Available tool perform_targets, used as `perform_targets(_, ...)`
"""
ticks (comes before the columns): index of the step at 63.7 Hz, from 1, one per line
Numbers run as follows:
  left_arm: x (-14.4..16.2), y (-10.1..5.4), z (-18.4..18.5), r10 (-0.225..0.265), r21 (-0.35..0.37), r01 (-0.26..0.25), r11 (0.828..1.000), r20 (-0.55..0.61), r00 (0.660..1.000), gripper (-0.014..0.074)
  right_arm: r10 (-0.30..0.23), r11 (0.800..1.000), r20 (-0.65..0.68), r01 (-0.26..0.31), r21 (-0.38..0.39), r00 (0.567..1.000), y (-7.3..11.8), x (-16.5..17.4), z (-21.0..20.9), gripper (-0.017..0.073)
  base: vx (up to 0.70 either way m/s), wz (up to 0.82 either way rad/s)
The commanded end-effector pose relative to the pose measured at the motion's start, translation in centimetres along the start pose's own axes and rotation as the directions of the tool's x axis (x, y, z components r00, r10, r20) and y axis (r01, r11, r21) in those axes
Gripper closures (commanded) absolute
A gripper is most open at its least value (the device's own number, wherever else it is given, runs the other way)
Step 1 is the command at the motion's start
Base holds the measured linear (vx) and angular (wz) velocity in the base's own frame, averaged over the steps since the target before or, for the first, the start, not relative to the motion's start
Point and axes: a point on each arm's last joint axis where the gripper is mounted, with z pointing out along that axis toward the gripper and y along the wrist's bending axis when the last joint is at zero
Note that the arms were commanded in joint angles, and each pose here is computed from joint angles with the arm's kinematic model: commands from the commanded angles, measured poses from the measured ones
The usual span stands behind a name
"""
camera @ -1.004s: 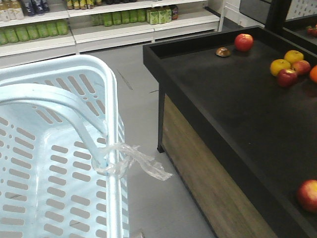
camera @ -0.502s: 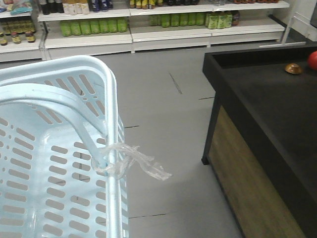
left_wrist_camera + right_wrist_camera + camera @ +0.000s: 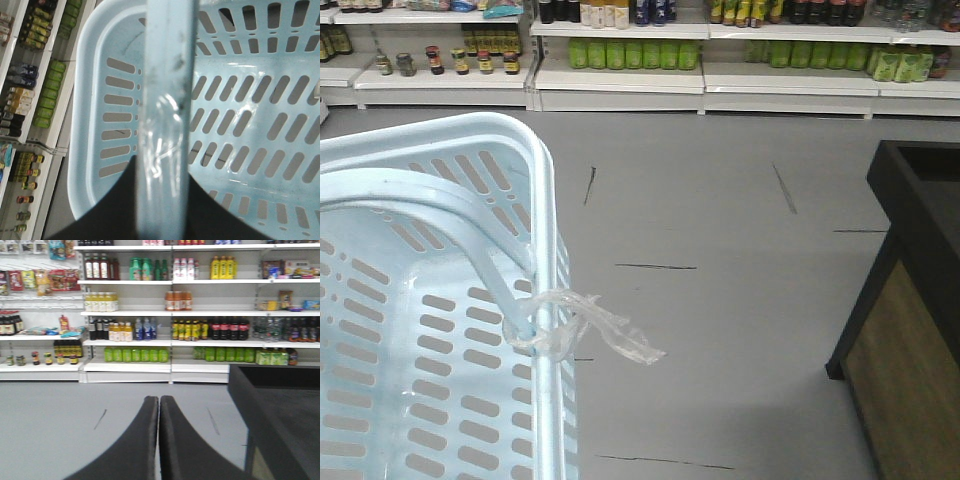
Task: Pick three apples into basket with both arms
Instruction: 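Hold the basket in the left gripper while the base turns away, then drive the base across the floor carrying the basket in the left gripper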
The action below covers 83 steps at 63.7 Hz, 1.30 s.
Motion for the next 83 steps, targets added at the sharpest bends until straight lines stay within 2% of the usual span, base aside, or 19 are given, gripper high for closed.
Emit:
perform_targets(1, -0.76, 0.93, -1.1, -0.01, -0.087, 0.018, 0.996, 0.088, 0.996, 0.06, -0.011, 1.0, 0.071, 0.011, 0.0, 0.997, 0.01, -0.28, -0.06, 0.0568, 0.11, 0.37)
perform_targets(30, -0.76, 0.93, -1.1, -0.01, -0.087, 0.018, 0.996, 0.088, 0.996, 0.06, -0.011, 1.0, 0.068, 0.011, 0.0, 0.998, 0.01, -0.26, -0.06, 0.0568, 0.11, 0.18)
perform_targets(83, -0.76, 0.93, -1.1, -0.01, -0.087, 0.018, 0.996, 0.088, 0.996, 0.06, -0.011, 1.0, 0.068, 0.011, 0.0, 0.998, 0.01, -0.26, -0.06, 0.0568, 0.13, -0.01)
